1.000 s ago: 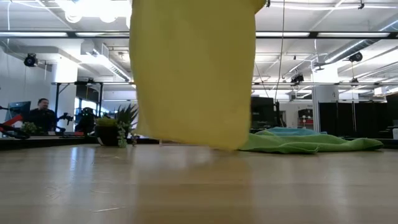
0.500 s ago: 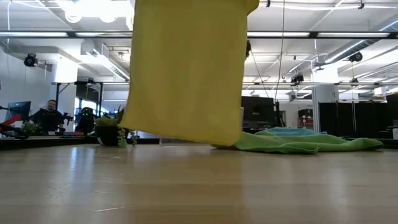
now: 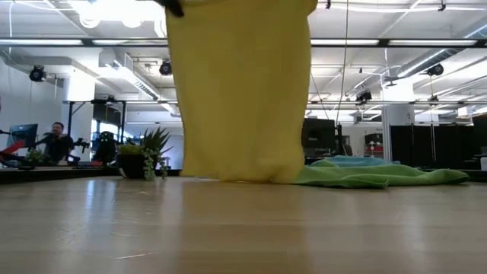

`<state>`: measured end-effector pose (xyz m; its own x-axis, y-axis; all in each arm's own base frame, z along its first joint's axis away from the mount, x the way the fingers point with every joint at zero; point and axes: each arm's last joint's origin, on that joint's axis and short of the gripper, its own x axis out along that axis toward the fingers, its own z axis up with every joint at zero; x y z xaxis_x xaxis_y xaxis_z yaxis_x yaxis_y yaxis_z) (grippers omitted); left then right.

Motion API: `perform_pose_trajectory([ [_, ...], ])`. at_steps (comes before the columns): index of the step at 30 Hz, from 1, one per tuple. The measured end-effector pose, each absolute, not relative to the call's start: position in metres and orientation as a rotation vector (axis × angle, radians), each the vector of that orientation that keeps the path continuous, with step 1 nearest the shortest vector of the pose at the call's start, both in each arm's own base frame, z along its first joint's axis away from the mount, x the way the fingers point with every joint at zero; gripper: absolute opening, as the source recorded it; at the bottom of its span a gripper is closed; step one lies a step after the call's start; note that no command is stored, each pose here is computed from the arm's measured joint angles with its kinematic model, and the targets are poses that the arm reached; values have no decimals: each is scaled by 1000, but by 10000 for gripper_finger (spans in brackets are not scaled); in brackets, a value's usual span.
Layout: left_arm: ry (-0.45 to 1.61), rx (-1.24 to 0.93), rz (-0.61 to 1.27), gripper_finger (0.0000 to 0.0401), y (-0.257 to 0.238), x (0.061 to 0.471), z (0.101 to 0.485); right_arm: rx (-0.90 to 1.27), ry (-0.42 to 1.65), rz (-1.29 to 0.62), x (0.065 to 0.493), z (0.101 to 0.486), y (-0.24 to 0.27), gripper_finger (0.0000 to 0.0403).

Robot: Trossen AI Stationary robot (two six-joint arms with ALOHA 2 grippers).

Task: Fold microfiber towels
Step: Fold the yellow towel

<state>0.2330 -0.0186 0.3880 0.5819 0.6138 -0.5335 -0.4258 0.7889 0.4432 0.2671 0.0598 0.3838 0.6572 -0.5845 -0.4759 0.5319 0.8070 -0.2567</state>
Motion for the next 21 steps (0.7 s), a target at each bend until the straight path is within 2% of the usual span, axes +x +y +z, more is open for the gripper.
perform_pose_trajectory([
  [6,835,77,394,0,-79,226,304,76,698,-482,270,315,136,8],
  [10,810,-74,191,0,-121,215,261,200,801,-398,266,272,176,8],
  [14,691,-207,-12,0,-149,209,235,322,855,-308,265,244,203,8],
  [17,616,-340,-84,0,-155,209,220,399,879,-236,268,226,216,8],
  [21,660,-501,-183,0,-157,208,208,486,888,-184,271,225,221,8],
])
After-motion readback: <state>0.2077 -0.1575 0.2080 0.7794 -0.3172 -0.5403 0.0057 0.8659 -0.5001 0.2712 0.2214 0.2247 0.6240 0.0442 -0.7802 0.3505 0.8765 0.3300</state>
